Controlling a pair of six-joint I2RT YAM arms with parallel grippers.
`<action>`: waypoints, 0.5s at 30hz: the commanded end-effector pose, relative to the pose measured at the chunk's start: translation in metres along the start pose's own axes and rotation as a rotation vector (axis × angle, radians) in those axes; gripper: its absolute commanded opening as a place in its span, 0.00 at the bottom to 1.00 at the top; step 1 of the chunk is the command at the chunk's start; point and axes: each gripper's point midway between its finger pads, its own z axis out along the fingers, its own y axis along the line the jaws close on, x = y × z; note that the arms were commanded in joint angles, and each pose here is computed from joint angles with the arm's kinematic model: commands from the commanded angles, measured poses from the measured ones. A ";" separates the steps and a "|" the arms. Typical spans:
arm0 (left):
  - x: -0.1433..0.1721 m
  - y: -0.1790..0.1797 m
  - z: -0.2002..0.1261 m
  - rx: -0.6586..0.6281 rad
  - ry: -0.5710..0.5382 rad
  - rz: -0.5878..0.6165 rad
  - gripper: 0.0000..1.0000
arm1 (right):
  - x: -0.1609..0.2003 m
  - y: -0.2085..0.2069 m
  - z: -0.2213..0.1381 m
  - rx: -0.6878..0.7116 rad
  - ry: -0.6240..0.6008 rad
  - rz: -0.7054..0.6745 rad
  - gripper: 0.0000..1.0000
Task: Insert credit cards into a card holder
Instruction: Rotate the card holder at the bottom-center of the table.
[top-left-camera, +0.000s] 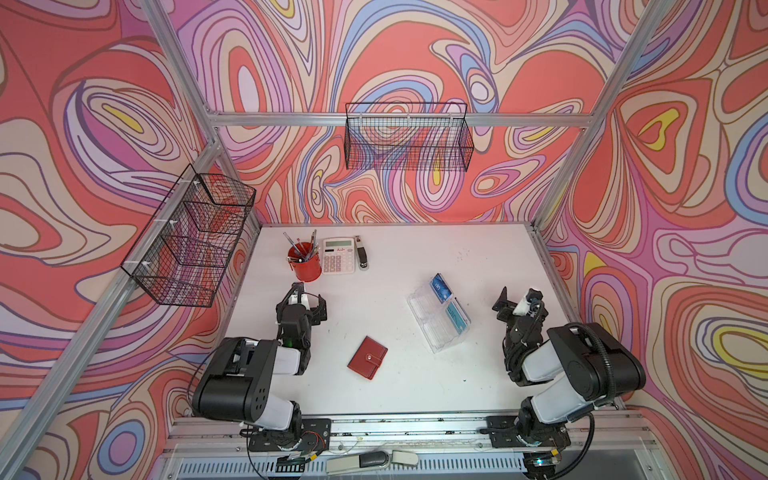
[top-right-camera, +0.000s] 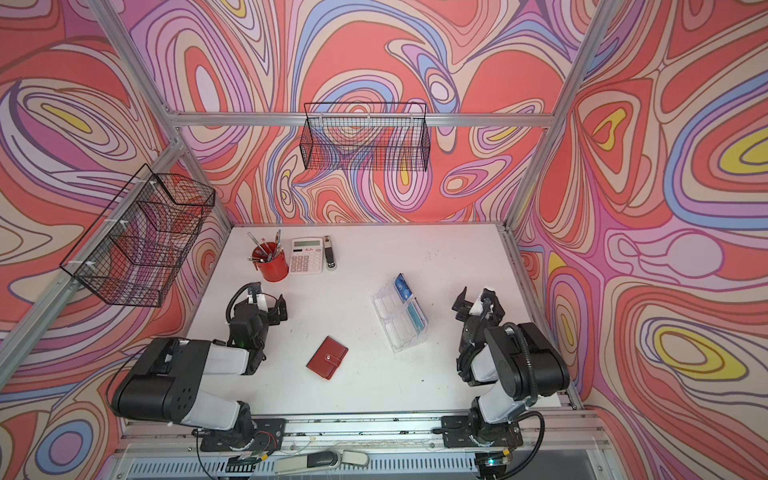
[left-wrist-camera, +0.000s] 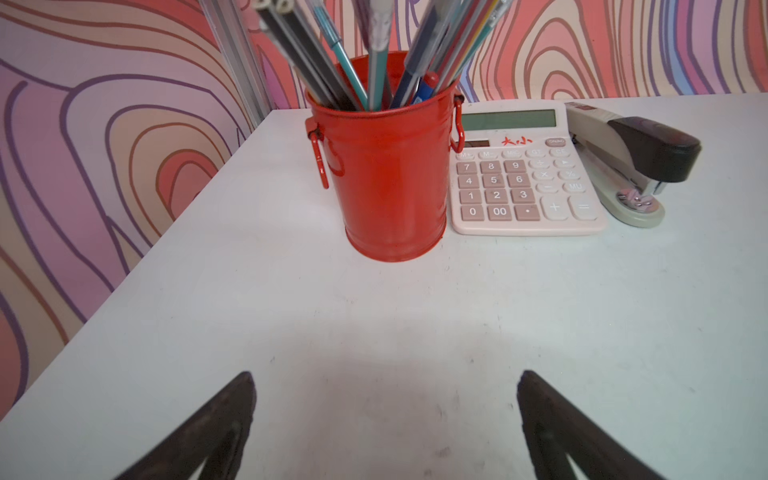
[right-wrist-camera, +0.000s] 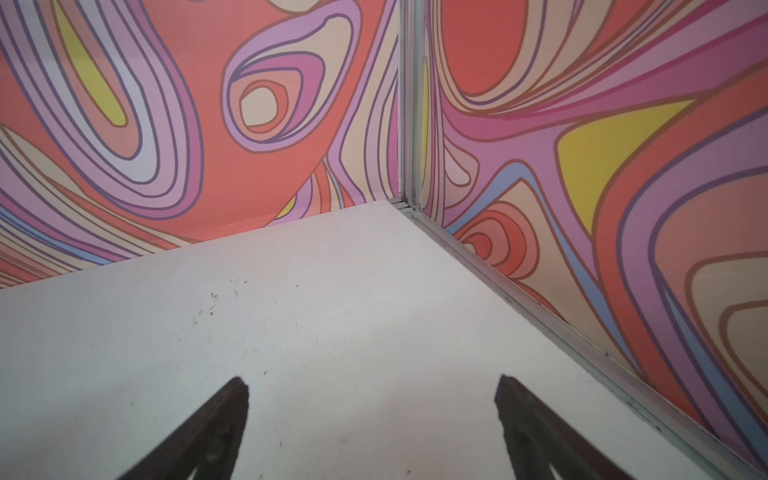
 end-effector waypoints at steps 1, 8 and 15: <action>-0.042 0.008 -0.021 -0.019 -0.179 -0.052 1.00 | -0.032 -0.010 -0.009 0.041 -0.128 0.091 0.98; -0.046 0.016 -0.031 -0.054 0.045 -0.137 1.00 | -0.039 -0.006 -0.013 0.008 -0.092 0.136 0.98; -0.056 0.010 -0.050 -0.019 0.185 -0.242 1.00 | -0.052 -0.004 -0.013 0.007 -0.022 0.287 0.98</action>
